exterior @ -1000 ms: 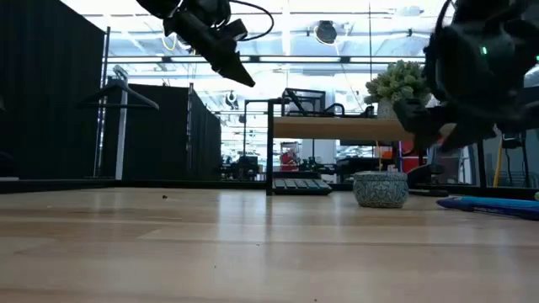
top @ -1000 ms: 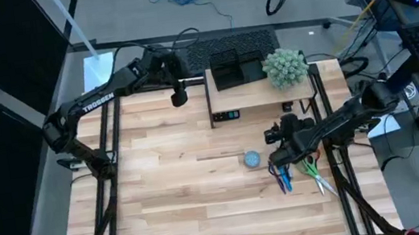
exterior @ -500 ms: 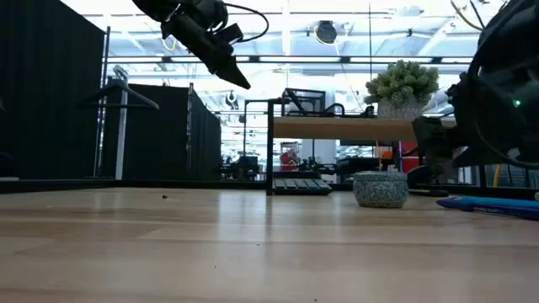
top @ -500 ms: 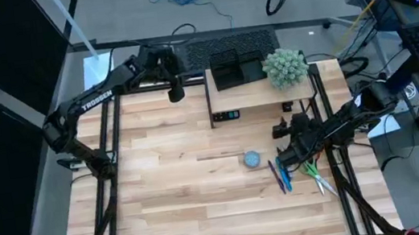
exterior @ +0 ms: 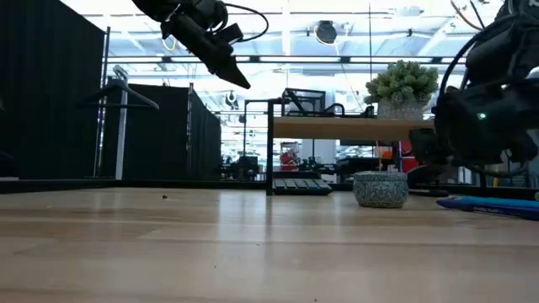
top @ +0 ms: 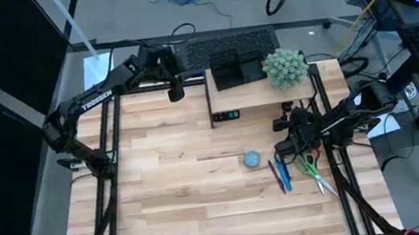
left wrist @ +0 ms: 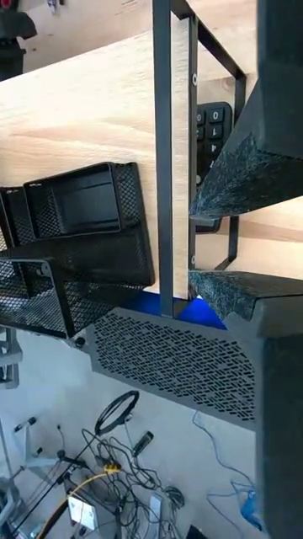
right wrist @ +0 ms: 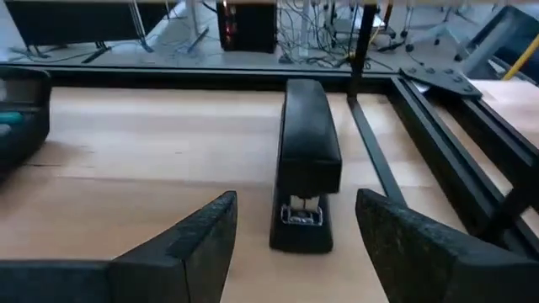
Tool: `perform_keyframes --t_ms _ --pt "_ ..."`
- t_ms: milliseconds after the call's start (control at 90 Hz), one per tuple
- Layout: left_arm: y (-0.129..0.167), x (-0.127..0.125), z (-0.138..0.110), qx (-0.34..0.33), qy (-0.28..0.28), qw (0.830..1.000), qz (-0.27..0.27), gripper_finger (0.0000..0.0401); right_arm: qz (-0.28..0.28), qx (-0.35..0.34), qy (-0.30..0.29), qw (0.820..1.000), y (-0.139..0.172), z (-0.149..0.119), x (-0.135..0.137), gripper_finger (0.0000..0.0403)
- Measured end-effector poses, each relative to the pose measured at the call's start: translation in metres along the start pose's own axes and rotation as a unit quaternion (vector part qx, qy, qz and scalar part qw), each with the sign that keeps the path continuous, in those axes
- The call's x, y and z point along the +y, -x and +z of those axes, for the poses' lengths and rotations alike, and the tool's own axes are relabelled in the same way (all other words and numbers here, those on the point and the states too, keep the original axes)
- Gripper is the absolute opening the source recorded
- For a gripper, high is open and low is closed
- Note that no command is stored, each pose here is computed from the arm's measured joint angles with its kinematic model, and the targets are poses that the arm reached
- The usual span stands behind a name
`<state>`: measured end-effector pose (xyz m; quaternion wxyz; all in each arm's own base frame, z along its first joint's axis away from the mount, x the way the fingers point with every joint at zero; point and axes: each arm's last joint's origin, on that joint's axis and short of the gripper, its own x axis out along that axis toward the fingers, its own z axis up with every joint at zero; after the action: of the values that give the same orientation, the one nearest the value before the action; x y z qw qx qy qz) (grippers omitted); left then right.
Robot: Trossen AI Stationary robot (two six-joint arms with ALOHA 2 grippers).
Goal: Pick and place office supplies into organizer
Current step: Remove the black stapler from under the wooden shelf
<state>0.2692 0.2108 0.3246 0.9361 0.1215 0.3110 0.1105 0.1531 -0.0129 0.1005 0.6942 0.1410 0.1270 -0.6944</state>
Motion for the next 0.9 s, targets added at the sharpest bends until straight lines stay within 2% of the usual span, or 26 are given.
perform_keyframes --t_ms 389,633,900 --pt "0.000 0.000 0.000 0.001 0.001 1.000 -0.001 0.0101 -0.044 -0.009 -0.008 0.999 -0.018 0.007 0.002 0.0226" --pt "0.000 0.000 0.000 0.001 0.000 1.000 -0.001 0.0101 -0.050 -0.010 -0.020 0.998 -0.028 0.008 0.007 0.0226" --pt "0.000 0.000 0.000 0.001 -0.002 1.000 -0.001 0.0101 -0.054 -0.011 -0.050 0.997 -0.037 -0.004 -0.009 0.0226"
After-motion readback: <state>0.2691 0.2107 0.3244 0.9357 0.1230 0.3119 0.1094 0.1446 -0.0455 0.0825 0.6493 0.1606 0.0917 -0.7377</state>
